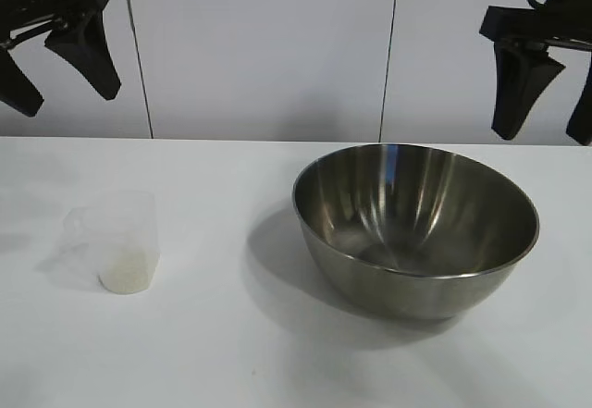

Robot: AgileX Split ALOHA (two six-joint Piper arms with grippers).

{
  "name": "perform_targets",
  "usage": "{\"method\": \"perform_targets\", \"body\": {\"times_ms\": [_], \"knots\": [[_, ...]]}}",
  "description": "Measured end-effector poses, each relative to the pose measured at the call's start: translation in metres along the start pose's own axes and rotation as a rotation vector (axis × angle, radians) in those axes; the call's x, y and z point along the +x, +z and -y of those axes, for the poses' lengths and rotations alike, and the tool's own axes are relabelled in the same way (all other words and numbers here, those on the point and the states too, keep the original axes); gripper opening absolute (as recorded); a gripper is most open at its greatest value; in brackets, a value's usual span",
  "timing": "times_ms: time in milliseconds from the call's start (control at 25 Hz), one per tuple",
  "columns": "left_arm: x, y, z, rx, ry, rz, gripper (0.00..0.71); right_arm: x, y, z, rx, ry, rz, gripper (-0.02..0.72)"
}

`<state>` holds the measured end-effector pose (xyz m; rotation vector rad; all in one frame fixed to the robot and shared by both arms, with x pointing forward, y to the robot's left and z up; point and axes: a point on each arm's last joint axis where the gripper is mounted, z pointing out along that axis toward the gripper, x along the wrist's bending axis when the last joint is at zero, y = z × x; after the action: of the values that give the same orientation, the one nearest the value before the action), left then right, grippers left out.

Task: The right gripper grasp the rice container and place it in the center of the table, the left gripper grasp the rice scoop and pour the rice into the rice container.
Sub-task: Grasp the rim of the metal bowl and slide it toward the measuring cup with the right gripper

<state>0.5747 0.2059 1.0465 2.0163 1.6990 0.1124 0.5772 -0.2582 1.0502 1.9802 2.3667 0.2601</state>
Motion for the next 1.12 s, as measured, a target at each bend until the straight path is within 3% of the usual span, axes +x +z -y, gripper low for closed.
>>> {"method": "perform_targets", "body": {"times_ms": [240, 760, 840, 1040, 1120], "knots": [[0.0, 0.0, 0.0, -0.001, 0.0, 0.0, 0.572, -0.011, 0.007, -0.006, -0.03, 0.054, 0.011, 0.506], [0.0, 0.0, -0.001, -0.009, 0.0, -0.001, 0.571, -0.018, 0.114, -0.034, 0.051, 0.14, -0.081, 0.49], [0.0, 0.0, -0.001, -0.009, 0.0, -0.001, 0.571, -0.016, 0.122, -0.037, 0.041, 0.146, -0.111, 0.419], [0.0, 0.0, -0.001, -0.009, 0.0, -0.001, 0.571, -0.014, 0.128, -0.04, 0.018, 0.117, -0.147, 0.079], [0.0, 0.0, -0.001, -0.009, 0.0, -0.001, 0.571, -0.014, 0.128, -0.04, 0.018, 0.096, -0.149, 0.038]]}}
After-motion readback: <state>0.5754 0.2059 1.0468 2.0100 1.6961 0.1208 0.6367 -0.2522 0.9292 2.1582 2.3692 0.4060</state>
